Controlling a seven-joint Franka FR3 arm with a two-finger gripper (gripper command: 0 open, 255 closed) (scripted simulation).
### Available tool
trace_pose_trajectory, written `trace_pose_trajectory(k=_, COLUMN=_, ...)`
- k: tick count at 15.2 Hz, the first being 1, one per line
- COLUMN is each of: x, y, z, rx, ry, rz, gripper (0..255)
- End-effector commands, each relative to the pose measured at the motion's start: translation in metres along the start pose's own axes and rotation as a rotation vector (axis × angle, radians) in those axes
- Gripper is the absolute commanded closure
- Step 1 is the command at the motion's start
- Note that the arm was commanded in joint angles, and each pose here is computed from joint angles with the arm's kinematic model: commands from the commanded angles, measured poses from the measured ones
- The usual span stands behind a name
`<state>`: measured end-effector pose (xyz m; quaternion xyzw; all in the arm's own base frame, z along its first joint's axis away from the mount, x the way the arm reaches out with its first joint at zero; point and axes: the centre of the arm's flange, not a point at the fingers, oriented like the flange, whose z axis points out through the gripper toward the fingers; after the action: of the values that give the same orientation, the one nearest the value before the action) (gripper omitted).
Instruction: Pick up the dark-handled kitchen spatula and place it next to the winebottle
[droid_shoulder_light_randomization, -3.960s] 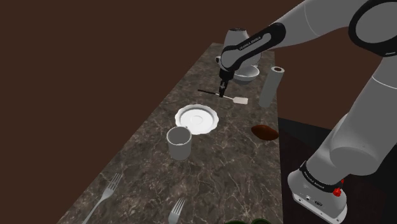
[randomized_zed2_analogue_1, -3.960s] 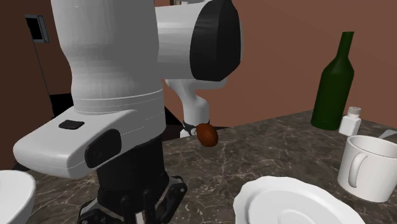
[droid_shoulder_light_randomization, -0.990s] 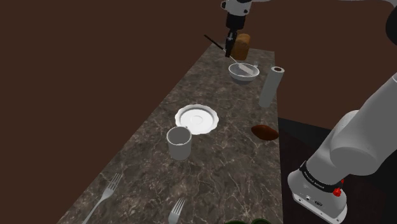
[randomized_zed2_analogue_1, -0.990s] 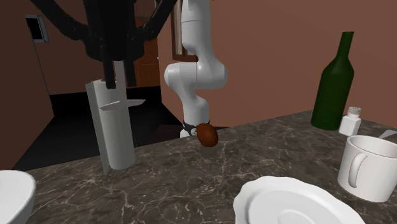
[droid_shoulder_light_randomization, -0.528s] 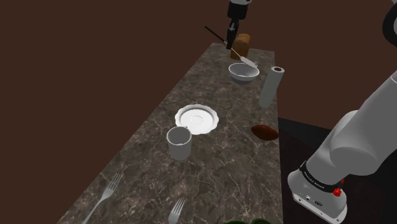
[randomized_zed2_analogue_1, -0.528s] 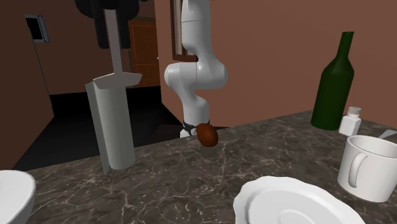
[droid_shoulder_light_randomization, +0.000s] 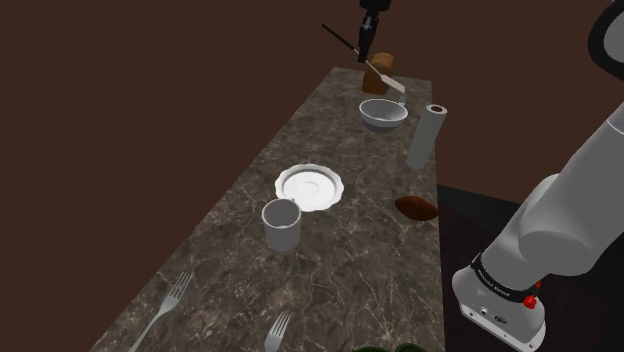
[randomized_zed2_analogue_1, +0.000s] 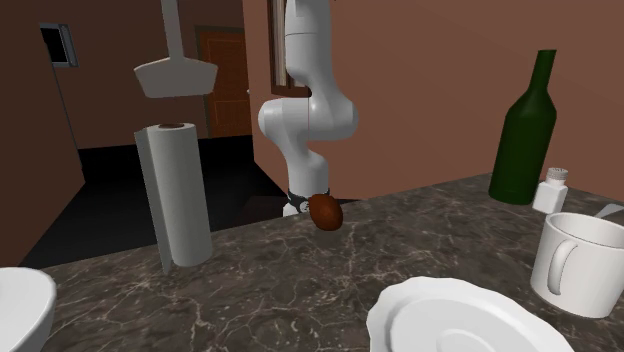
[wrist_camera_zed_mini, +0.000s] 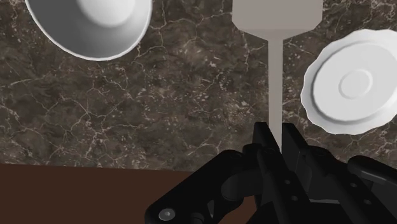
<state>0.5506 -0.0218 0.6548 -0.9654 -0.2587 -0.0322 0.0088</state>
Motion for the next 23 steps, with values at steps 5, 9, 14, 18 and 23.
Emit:
trace_pose_trajectory(k=5, x=0.001, y=-0.001, z=-0.032, rx=0.000, ry=0.000, rz=0.000, gripper=255)
trace_pose_trajectory(k=9, x=0.002, y=-0.001, z=-0.053, rx=0.000, ry=0.000, rz=0.000, gripper=255)
trace_pose_trajectory(k=14, x=0.004, y=-0.001, z=-0.080, rx=0.000, ry=0.000, rz=0.000, gripper=255)
trace_pose_trajectory(k=18, x=-0.011, y=-0.038, z=-0.081, rx=0.000, ry=0.000, rz=0.000, gripper=255)
trace_pose_trajectory(k=23, x=-0.037, y=-0.098, z=-0.083, rx=0.000, ry=0.000, rz=0.000, gripper=255)
